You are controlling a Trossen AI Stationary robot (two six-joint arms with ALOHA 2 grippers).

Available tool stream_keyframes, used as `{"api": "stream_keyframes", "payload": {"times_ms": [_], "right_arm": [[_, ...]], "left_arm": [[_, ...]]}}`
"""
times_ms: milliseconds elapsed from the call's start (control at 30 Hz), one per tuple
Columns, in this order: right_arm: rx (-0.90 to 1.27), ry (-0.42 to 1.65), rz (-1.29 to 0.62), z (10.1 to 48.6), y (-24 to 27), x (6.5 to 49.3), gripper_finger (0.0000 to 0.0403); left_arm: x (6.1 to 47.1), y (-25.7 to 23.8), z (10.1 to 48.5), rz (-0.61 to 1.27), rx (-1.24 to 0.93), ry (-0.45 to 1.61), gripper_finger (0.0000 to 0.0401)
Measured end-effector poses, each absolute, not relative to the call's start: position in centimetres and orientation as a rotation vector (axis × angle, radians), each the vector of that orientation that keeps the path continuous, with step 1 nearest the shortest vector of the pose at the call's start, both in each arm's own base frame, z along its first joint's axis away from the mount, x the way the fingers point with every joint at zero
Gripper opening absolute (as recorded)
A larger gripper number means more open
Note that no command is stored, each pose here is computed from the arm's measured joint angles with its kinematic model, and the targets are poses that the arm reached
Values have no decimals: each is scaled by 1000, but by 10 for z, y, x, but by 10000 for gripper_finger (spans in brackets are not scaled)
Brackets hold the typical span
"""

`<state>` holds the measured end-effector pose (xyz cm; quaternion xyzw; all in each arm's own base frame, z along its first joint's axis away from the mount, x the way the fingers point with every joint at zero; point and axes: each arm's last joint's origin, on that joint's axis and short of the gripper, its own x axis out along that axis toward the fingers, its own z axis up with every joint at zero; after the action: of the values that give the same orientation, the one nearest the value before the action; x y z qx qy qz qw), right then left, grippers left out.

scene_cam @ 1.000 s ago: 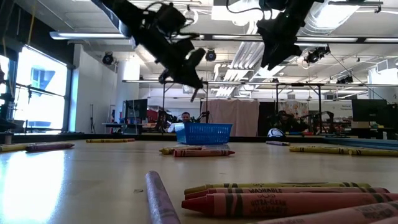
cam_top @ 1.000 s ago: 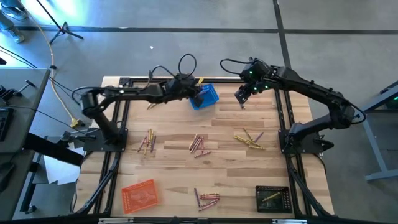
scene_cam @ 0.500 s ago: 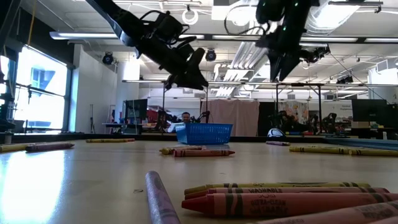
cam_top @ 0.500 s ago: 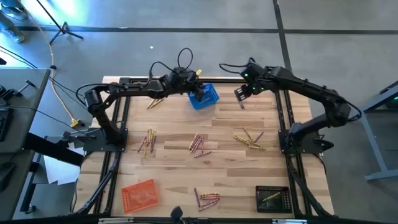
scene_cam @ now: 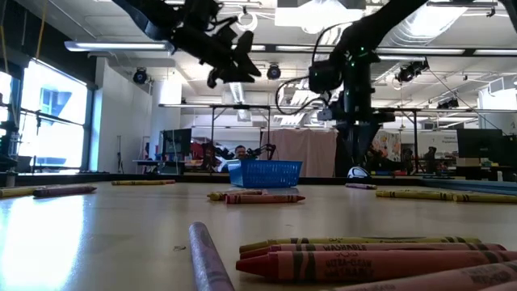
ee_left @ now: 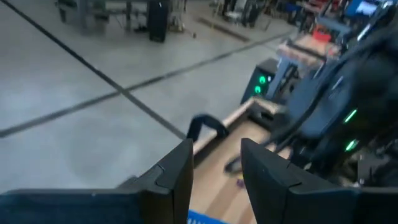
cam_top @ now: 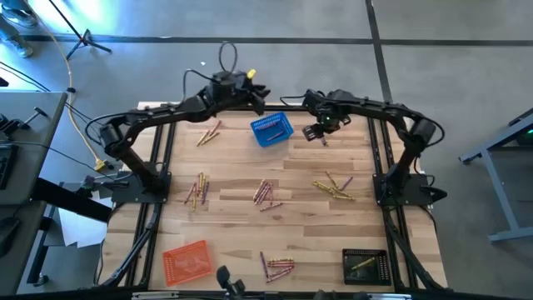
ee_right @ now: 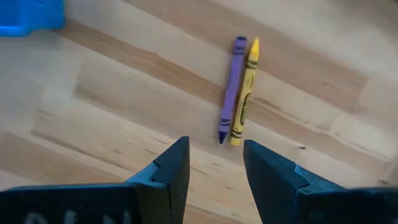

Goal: Sort crayons
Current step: Put the yellow crayon into the black bin

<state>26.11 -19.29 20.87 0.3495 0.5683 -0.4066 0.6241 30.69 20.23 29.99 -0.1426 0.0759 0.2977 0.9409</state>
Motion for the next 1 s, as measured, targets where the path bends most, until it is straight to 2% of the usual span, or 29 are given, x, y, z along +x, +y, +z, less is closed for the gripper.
{"api": "stream_keyframes", "payload": {"times_ms": [333, 533, 733, 1000], "right_arm": [[819, 1345, -1070, 190, -210, 254, 136], [883, 1380, -1048, 180, -222, 247, 117], [928, 1400, -997, 171, -227, 246, 102], [935, 1396, -998, 170, -227, 246, 101]], "left_arm": [[269, 196, 348, 644, -186, 64, 122], [256, 187, 366, 643, -164, 5, 122], [248, 181, 376, 641, -154, -28, 122], [247, 180, 378, 641, -152, -33, 121]]}}
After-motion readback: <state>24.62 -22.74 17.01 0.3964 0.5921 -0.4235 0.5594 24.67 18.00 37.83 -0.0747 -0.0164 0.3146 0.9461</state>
